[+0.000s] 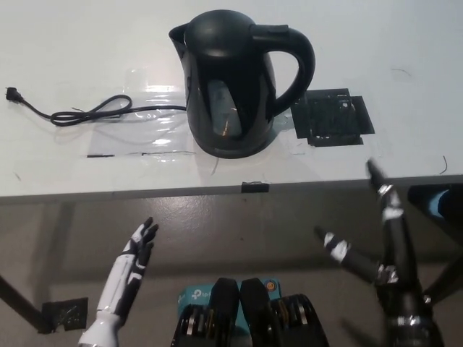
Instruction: Use the right hand to grab the handle of the kettle from the base and place it on the right side
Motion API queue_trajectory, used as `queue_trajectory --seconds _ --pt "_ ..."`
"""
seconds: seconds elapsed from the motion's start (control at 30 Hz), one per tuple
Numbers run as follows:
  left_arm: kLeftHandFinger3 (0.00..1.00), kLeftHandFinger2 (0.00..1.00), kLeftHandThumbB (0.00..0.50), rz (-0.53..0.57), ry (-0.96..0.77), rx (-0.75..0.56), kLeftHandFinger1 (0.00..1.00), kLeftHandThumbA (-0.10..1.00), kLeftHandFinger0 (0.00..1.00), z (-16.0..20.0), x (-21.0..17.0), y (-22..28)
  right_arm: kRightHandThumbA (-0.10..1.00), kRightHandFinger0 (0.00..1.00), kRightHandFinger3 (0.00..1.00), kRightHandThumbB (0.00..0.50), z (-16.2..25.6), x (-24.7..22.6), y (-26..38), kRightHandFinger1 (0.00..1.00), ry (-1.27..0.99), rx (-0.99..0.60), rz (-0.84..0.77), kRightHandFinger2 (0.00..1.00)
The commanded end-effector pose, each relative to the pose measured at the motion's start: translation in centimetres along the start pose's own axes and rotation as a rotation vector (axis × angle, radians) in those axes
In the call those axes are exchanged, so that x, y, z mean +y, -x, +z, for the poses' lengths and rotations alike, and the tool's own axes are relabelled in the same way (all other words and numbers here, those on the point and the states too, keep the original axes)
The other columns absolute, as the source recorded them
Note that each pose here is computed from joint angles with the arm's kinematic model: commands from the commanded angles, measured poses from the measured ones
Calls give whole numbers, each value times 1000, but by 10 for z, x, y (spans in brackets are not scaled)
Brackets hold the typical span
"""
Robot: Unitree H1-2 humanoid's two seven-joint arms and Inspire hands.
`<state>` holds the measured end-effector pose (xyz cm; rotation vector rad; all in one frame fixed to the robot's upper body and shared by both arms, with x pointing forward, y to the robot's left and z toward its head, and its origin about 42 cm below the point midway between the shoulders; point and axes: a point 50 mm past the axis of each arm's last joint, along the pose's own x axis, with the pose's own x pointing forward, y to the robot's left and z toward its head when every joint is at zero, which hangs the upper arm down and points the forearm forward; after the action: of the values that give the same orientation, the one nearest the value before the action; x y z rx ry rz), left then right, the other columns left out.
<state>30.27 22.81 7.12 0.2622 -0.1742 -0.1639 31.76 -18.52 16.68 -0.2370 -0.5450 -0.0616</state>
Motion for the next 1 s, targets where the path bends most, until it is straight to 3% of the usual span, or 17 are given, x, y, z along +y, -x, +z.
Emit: queue_trajectory --seconds 0.0,0.27,0.6,0.67,0.97 --pt "1000 1000 500 -19 -31 -90 1000 1000 1000 10 0 -9 959 1000 1000 190 31 -4 -50 1000 26 -145 -88 1000" --pt "1000 1000 500 -23 -30 -87 1000 1000 1000 7 0 -5 909 1000 1000 195 47 1 -129 1000 3 -127 -53 1000" --pt "1000 1000 500 -23 -34 -85 1000 1000 1000 9 0 -5 823 1000 1000 191 36 22 -212 1000 77 -2 21 1000" --pt "1000 1000 500 -23 -38 -92 1000 1000 1000 9 0 -5 862 1000 1000 227 32 26 -227 1000 94 38 34 1000" --pt "1000 1000 500 -13 -36 -101 1000 1000 1000 12 2 -8 872 1000 1000 238 21 47 -263 1000 131 97 60 1000"
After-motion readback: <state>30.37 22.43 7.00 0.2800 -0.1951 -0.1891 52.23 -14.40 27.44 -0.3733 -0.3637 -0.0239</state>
